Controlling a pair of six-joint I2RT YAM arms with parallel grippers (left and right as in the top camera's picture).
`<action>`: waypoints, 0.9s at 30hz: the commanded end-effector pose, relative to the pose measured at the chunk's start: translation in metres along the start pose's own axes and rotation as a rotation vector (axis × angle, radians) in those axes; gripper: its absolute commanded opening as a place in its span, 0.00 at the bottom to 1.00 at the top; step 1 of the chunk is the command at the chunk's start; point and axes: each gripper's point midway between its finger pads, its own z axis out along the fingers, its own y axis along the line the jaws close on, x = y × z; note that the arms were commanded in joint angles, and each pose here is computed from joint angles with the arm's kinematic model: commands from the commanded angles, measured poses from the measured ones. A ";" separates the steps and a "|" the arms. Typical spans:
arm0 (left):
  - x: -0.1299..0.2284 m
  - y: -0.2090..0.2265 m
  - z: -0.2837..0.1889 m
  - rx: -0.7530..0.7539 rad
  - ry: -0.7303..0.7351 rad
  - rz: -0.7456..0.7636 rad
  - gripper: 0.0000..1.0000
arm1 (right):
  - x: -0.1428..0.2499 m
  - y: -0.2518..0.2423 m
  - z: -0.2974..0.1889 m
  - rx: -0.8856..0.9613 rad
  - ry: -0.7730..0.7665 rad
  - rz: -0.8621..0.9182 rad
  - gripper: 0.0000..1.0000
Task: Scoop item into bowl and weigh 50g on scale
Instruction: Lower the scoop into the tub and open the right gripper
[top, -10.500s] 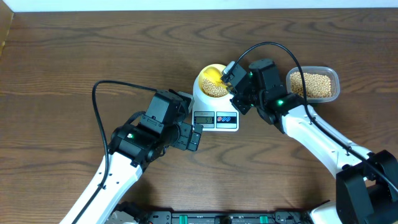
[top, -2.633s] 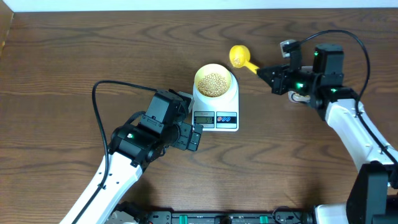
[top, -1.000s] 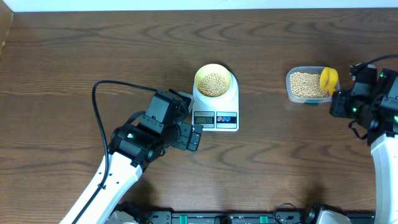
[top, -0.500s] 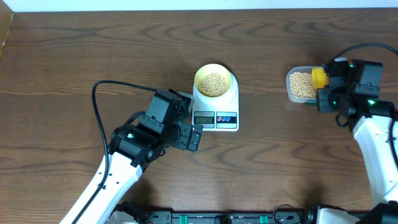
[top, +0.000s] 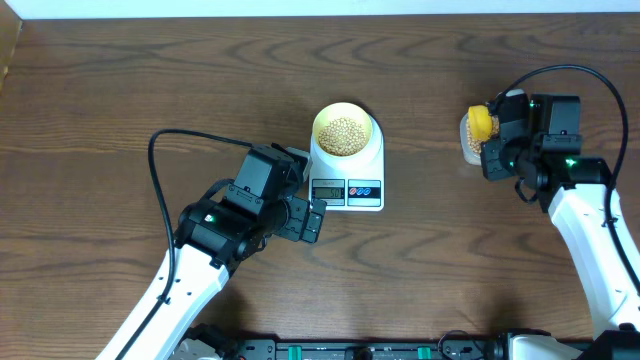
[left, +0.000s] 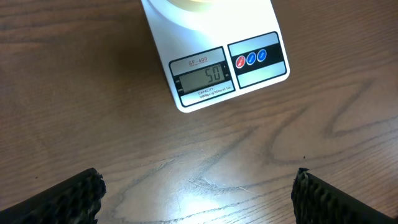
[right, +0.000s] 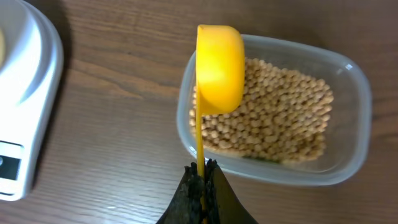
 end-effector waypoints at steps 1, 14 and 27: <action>0.000 0.002 0.000 -0.005 0.001 0.012 0.98 | 0.002 0.013 -0.001 -0.066 0.013 0.085 0.01; 0.000 0.002 0.000 -0.005 0.001 0.012 0.98 | 0.014 0.001 -0.001 -0.009 0.059 0.211 0.28; 0.000 0.002 0.000 -0.005 0.001 0.012 0.98 | 0.023 -0.045 -0.007 0.265 0.066 0.333 0.99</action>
